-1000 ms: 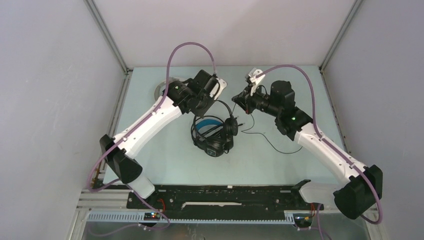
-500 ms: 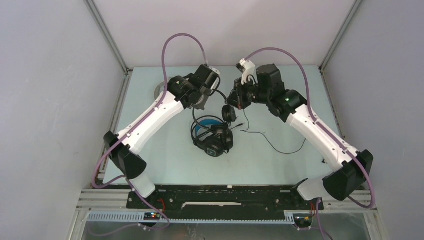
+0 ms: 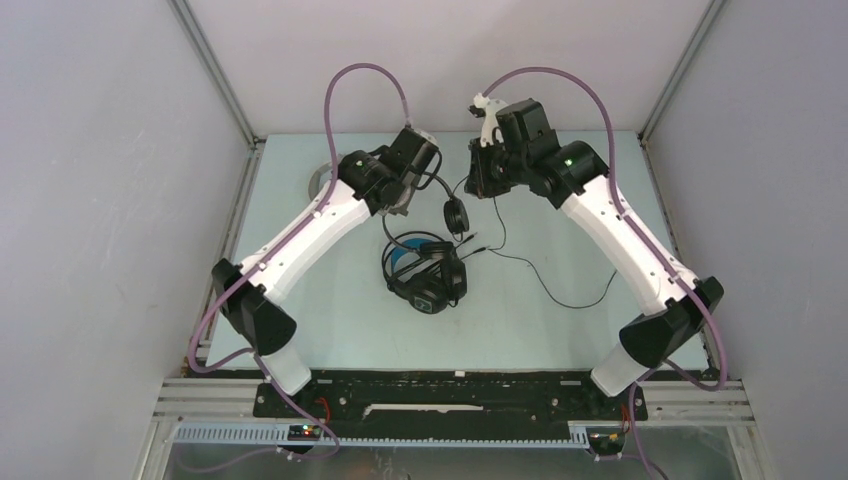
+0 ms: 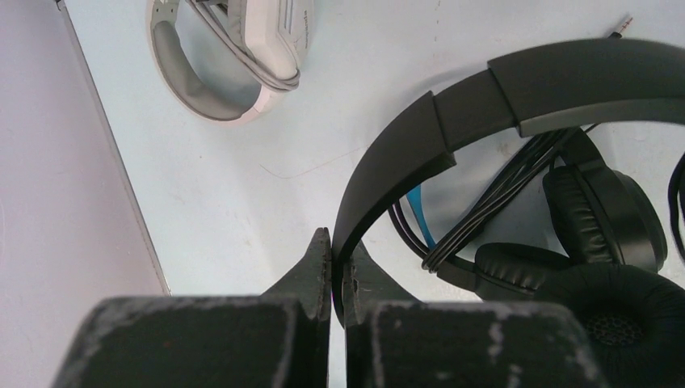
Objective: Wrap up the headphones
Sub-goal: Wrap the headphones cable around the headphones.
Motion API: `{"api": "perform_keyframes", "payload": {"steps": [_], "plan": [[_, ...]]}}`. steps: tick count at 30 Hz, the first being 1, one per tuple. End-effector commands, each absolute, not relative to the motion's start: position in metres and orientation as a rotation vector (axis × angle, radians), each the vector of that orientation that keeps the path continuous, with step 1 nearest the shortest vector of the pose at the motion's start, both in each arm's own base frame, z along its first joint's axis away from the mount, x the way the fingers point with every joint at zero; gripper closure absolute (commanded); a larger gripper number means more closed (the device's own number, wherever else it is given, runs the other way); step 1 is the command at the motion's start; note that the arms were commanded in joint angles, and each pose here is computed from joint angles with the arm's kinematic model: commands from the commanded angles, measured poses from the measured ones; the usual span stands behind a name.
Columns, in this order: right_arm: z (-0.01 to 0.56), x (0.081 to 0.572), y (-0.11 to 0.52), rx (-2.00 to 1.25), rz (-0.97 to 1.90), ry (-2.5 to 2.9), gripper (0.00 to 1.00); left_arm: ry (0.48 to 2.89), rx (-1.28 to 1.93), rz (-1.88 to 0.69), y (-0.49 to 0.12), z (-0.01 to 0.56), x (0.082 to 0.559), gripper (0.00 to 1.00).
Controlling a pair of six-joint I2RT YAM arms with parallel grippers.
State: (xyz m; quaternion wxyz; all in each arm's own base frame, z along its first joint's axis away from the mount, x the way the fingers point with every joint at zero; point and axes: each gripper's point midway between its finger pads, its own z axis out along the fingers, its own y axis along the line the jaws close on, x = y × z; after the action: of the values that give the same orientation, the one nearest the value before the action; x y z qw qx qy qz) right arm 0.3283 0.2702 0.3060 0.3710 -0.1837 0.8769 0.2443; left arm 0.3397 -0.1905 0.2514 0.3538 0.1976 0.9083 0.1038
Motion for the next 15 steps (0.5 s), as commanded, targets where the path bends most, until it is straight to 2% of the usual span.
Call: {"api": "perform_keyframes", "payload": {"steps": [1,12,15], "plan": [[0.303,0.335,0.255,-0.461,0.554,2.318,1.00,2.285,0.445,0.223,-0.193,0.268,0.348,1.00],[0.351,0.280,0.317,-0.672,1.219,2.100,1.00,2.275,0.396,0.207,-0.194,0.265,0.356,1.00],[0.343,0.277,0.324,-0.659,1.297,2.069,0.96,2.271,0.355,0.128,-0.200,0.265,0.361,1.00]]}}
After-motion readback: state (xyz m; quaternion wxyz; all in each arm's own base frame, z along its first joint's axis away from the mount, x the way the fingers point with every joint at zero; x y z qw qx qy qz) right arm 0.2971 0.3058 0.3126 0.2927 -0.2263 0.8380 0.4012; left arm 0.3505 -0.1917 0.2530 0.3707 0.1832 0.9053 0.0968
